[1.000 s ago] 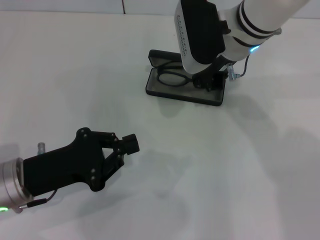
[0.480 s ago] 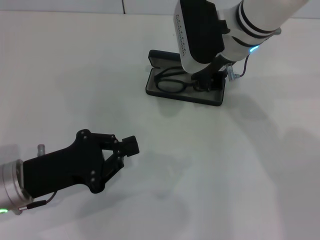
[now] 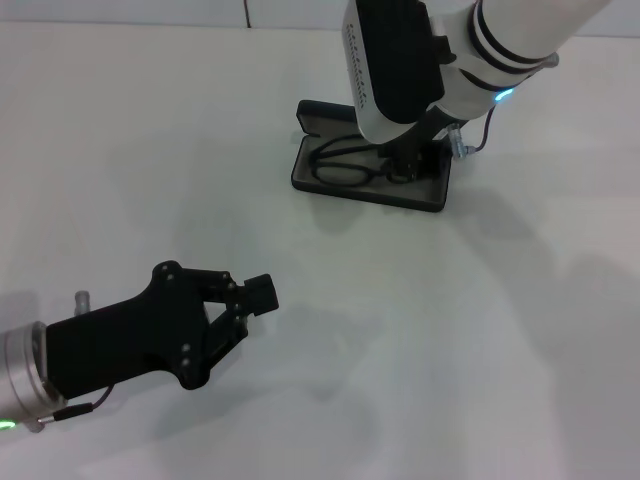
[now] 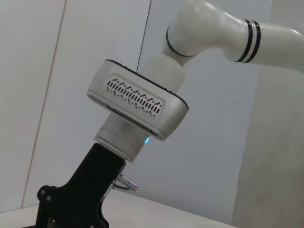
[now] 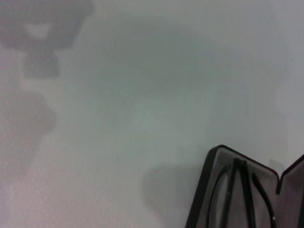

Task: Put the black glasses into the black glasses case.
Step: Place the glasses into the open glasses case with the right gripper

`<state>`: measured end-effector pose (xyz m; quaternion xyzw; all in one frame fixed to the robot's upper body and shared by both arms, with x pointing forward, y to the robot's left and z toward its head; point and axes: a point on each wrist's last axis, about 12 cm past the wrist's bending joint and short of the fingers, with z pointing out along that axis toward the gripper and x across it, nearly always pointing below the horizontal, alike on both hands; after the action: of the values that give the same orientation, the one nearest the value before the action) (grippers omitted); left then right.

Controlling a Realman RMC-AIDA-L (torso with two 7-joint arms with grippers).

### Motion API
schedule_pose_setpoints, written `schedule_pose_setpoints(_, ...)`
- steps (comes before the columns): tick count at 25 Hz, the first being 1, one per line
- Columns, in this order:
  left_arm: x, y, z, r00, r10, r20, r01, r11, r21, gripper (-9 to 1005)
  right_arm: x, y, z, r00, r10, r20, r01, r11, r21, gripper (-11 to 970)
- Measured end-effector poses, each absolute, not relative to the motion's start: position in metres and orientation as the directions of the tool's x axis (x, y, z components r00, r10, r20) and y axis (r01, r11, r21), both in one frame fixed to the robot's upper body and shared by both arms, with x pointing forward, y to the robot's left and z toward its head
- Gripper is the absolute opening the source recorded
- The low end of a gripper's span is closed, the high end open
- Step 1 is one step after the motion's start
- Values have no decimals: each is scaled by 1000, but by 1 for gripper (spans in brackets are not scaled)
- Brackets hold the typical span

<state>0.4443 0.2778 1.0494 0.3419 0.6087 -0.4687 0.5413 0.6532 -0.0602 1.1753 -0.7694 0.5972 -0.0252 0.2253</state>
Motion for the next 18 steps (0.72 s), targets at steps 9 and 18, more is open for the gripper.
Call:
schedule_pose_setpoints(9,443,278,1049,-182,-92,-979,924,325,-202,56,655,-63,1173,286,-933,-220,-901,-183,-394,97)
schedule_pose_setpoints(18,443,278,1049,-181,-93,-979,924,324,-202,56,656,-64,1173,283,-934,-219,-898,-178,-403,97)
